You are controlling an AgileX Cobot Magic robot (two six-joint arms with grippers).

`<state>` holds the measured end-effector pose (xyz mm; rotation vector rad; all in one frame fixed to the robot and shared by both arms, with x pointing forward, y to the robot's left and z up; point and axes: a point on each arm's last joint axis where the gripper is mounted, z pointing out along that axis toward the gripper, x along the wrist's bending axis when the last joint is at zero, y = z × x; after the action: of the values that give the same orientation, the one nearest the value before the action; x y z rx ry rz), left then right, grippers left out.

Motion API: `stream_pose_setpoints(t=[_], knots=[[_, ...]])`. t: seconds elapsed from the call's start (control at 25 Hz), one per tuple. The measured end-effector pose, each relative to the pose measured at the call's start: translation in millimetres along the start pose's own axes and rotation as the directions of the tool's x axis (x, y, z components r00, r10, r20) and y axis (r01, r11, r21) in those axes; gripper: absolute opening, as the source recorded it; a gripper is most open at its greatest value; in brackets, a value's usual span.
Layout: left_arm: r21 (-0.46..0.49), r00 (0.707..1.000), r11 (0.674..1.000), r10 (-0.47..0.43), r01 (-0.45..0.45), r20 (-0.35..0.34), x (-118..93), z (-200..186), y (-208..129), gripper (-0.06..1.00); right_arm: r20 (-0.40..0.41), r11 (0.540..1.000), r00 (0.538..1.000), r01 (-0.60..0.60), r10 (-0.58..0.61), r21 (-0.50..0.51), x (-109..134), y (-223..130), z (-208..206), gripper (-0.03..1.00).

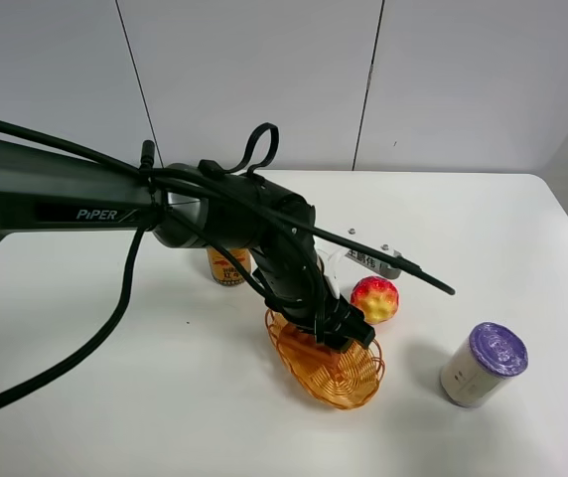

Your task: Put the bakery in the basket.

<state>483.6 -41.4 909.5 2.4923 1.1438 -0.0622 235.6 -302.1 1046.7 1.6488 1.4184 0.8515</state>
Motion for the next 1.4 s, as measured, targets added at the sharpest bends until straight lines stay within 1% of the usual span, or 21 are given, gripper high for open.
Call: stream_pose_setpoints(t=[0.16,0.24,0.32,0.4,0.52,0.6,0.68,0.76,0.88,1.0,1.12,1.2,1.24,1.32,1.4], knots=[[0.005,1.0,1.0,-0.004,0.004,-0.002,3,0,0,0.67,0.0,1.0,1.0,0.0,0.0,0.0,0,0,0,0.99],[0.006,1.0,1.0,0.011,-0.011,-0.003,3,0,0,0.74,0.0,1.0,1.0,0.0,0.0,0.0,0,0,0,0.99],[0.006,1.0,1.0,0.018,-0.018,-0.003,3,0,0,0.87,0.0,1.0,1.0,0.0,0.0,0.0,0,0,0,0.99],[-0.002,1.0,1.0,0.02,-0.02,-0.003,3,0,1,0.95,0.0,1.0,1.0,0.0,0.0,0.0,0,0,0,0.99],[-0.028,1.0,0.999,0.017,-0.017,-0.001,2,-3,3,0.98,0.0,1.0,1.0,0.0,0.0,0.0,0,0,0,0.99],[-0.056,1.0,0.998,0.018,-0.018,0.004,0,-14,7,0.98,0.0,1.0,1.0,0.0,0.0,0.0,0,0,0,0.99],[-0.103,1.0,0.994,0.029,-0.029,-0.002,2,-33,13,0.99,0.0,1.0,1.0,0.0,0.0,0.0,0,0,0,0.99],[-0.173,0.999,0.984,0.046,-0.048,-0.019,6,-62,21,0.99,0.0,1.0,1.0,0.0,0.0,0.0,0,0,0,0.99],[-0.25,0.994,0.964,0.07,-0.089,-0.084,20,-108,27,0.98,0.0,1.0,1.0,0.0,0.0,0.0,0,0,0,0.99],[-0.286,0.983,0.952,0.06,-0.109,-0.176,41,-158,23,0.98,0.0,1.0,1.0,0.0,0.0,0.0,0,0,0,0.99],[-0.319,0.96,0.941,0.02,-0.112,-0.278,65,-209,5,0.98,0.0,1.0,1.0,0.0,0.0,0.0,0,0,0,0.99],[-0.348,0.941,0.932,-0.029,-0.096,-0.336,82,-246,-14,0.98,0.0,1.0,1.0,0.0,0.0,0.0,0,0,0,0.99],[-0.353,0.93,0.932,-0.054,-0.084,-0.364,89,-261,-24,0.98,0.0,1.0,1.0,0.0,0.0,0.0,0,0,0,0.99],[-0.369,0.896,0.928,-0.118,-0.054,-0.429,103,-295,-47,0.98,0.0,1.0,1.0,0.0,0.0,0.0,0,0,0,0.99],[-0.367,0.845,0.93,-0.175,-0.027,-0.505,117,-322,-68,0.98,0.0,1.0,1.0,0.0,0.0,0.0,0,0,0,0.99]])
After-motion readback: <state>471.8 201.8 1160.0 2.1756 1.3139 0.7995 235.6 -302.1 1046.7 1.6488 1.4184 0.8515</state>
